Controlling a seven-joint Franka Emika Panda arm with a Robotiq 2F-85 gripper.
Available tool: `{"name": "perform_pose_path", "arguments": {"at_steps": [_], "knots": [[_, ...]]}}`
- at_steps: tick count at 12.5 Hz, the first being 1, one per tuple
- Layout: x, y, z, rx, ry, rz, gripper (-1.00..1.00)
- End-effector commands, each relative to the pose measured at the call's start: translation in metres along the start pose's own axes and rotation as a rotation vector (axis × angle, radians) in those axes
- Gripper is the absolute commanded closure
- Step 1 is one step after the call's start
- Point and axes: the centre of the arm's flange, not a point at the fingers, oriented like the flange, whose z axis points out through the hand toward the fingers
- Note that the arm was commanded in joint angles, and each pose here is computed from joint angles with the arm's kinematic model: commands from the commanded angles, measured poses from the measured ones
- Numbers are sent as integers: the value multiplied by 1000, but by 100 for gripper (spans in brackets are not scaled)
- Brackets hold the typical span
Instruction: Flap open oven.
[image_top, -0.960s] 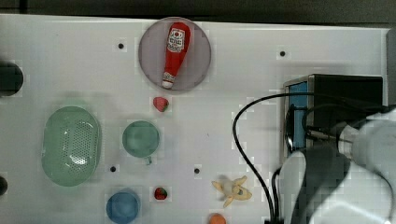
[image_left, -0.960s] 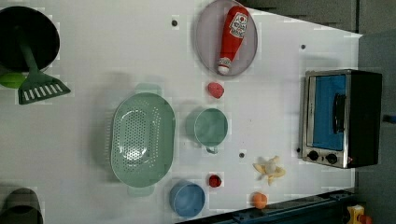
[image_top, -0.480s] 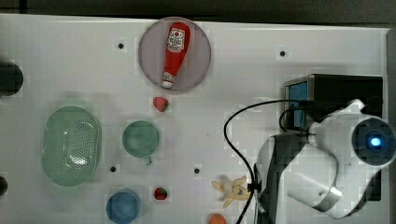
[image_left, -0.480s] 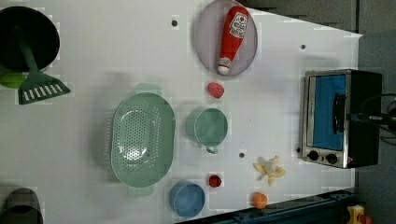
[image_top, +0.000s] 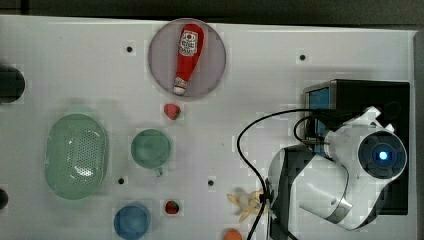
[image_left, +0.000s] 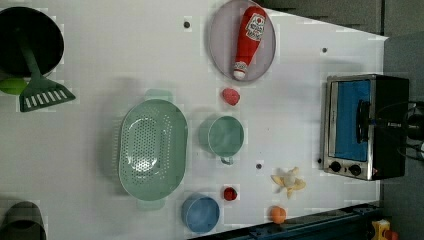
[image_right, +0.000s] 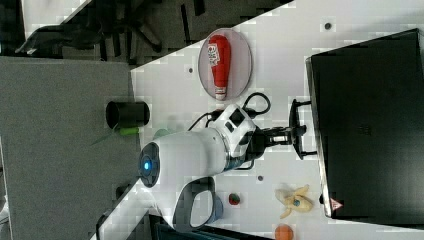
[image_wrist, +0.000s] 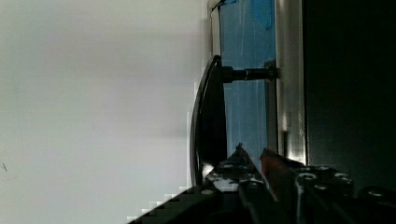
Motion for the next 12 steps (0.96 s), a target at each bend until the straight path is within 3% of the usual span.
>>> {"name": "perform_pose_path", "arguments": {"at_steps": [1, 3, 12], "knots": [[-3, -4, 23, 3, -38, -46, 65], [2, -17, 25, -27, -53, -81, 65], [17, -142, 52, -303, -132, -100, 65]]}}
